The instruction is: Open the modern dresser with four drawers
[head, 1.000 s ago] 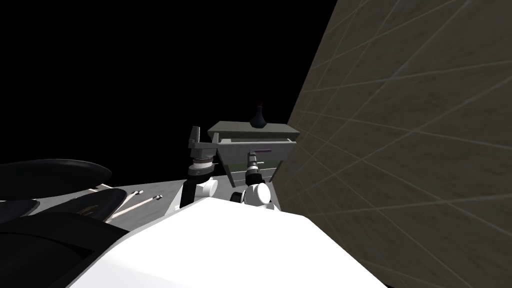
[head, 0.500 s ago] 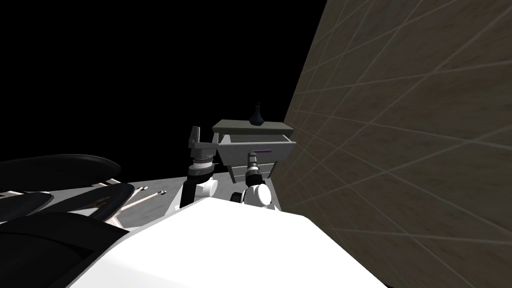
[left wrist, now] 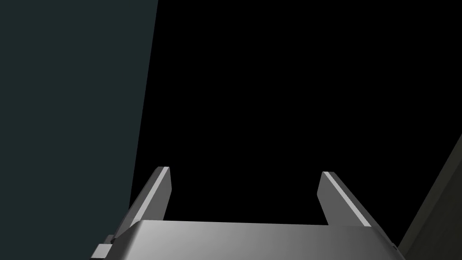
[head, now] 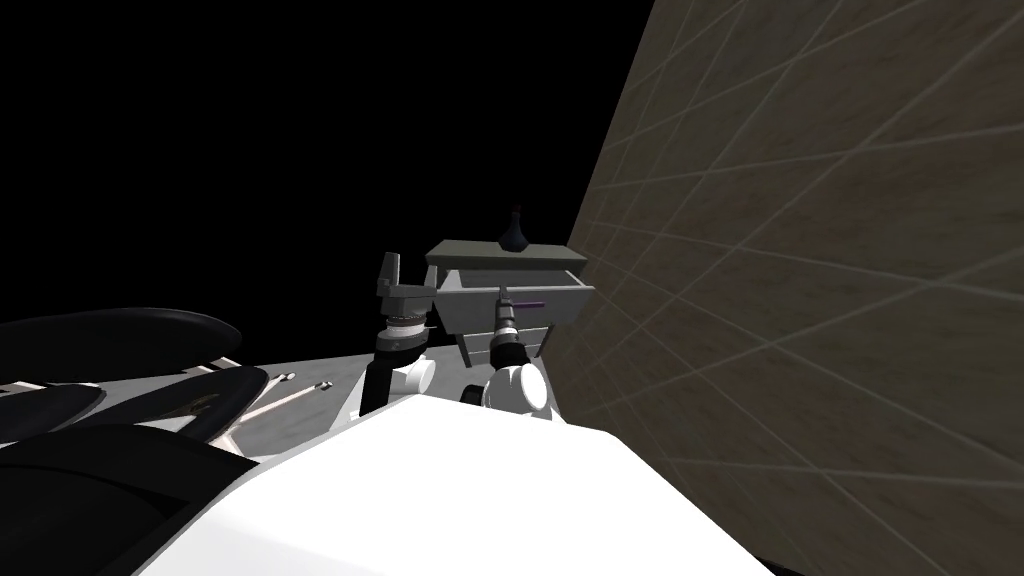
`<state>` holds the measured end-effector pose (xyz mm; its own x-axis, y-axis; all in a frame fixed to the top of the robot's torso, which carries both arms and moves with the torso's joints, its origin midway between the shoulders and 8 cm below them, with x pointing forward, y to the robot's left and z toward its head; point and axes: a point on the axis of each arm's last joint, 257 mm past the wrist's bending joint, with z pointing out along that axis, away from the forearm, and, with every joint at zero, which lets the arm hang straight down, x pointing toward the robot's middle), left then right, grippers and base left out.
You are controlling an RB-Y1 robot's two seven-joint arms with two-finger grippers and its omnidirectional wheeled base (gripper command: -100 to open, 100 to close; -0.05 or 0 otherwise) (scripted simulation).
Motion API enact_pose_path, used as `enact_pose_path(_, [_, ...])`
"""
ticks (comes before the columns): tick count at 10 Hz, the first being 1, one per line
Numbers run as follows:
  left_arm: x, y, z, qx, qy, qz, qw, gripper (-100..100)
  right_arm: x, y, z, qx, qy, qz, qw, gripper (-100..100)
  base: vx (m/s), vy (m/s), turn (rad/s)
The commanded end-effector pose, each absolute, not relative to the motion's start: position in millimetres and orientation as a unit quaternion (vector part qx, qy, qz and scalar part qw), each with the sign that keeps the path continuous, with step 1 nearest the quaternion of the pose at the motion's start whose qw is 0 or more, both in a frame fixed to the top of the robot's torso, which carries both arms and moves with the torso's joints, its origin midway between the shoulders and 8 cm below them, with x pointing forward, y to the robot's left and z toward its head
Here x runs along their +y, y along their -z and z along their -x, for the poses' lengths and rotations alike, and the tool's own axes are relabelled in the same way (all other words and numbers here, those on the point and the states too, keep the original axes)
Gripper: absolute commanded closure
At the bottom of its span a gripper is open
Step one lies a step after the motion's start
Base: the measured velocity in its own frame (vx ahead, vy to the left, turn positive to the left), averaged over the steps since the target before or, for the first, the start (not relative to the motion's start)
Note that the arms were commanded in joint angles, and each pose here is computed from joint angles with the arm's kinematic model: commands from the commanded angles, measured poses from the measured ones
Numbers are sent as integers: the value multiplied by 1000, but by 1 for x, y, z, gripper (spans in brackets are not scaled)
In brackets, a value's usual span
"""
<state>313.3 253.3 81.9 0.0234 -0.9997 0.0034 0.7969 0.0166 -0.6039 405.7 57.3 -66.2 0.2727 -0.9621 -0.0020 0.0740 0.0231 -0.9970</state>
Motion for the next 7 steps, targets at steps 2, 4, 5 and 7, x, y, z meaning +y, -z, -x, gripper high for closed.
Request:
enact_pose_path(2, [253,-82,-313,221,663,229,678,0,57,47,-403,409,442,544,585,-100,3,0,3])
enact_pose_path(4, [253,-82,-313,221,663,229,678,0,56,54,-403,412,440,549,579,-100,3,2,3])
enact_pose_path(5, [253,-82,-313,221,663,229,678,0,56,55,-403,412,440,550,577,0,0,0,0])
enact_pose_path(7, [253,-82,-313,221,663,229,678,0,55,59,-403,414,440,553,574,0,0,0,0])
